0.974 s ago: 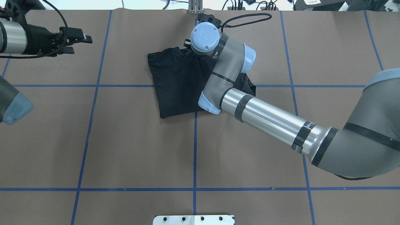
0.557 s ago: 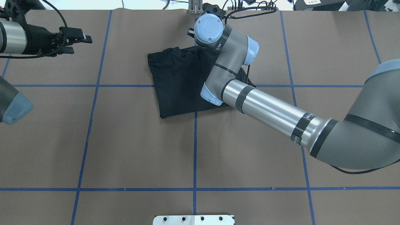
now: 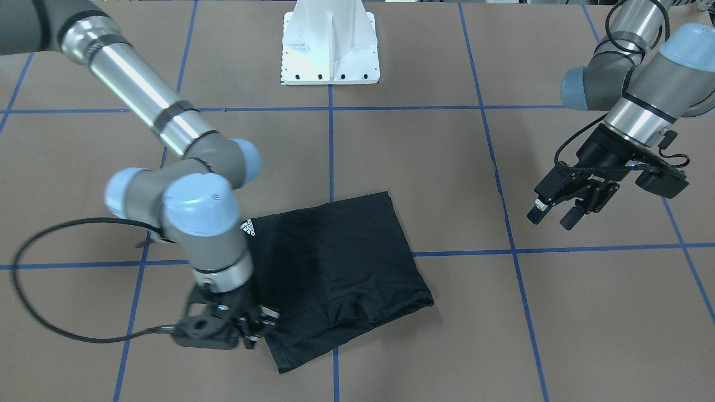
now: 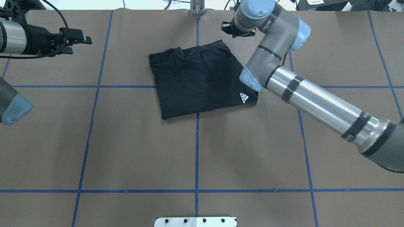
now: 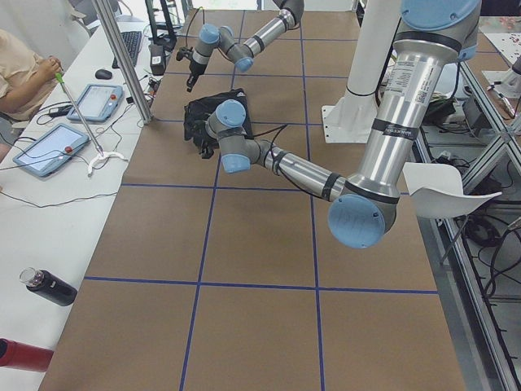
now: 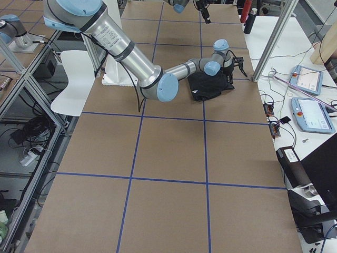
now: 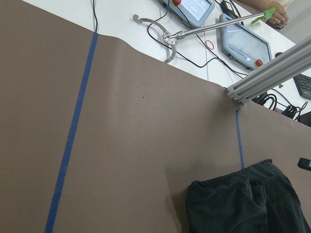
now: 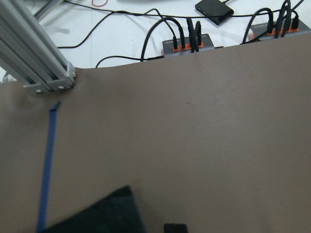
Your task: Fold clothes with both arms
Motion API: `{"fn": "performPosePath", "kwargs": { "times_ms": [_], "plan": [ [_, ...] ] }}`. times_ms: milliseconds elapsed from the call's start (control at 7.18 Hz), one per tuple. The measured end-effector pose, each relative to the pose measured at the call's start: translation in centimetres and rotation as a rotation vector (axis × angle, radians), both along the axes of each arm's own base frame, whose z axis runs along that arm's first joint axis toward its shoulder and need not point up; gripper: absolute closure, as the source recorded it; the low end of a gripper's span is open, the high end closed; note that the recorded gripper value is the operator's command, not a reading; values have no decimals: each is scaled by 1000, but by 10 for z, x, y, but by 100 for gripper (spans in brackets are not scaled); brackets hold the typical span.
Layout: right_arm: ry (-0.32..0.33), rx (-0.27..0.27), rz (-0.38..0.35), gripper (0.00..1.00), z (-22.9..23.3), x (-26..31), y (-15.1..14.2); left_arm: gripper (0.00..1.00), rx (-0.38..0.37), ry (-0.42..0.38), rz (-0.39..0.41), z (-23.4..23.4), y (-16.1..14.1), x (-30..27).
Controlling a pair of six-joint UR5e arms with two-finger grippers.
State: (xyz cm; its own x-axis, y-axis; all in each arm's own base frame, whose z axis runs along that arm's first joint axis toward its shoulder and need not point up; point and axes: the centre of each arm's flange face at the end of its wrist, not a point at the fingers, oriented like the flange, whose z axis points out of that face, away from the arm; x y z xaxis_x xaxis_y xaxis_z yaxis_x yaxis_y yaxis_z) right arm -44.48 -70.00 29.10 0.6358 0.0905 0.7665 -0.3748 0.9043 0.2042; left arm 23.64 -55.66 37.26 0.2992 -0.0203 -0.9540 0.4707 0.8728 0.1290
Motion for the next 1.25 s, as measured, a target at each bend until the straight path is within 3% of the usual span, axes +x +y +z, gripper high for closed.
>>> {"fn": "performPosePath", "kwargs": {
  "times_ms": [278,418,696,974,1253],
  "plan": [
    [-18,16,-134,75,77,137,15,0,63,-113,23,28,2,-21],
    [-32,17,-175,1,113,206,19,0,97,-167,34,47,8,-39],
    [-31,28,-242,0,192,316,42,0,181,-282,79,88,28,-84],
    [45,68,-338,0,279,394,83,0,256,-368,166,132,47,-150],
    [138,63,-475,0,336,467,111,0,237,-449,227,168,65,-204]
  ]
}}
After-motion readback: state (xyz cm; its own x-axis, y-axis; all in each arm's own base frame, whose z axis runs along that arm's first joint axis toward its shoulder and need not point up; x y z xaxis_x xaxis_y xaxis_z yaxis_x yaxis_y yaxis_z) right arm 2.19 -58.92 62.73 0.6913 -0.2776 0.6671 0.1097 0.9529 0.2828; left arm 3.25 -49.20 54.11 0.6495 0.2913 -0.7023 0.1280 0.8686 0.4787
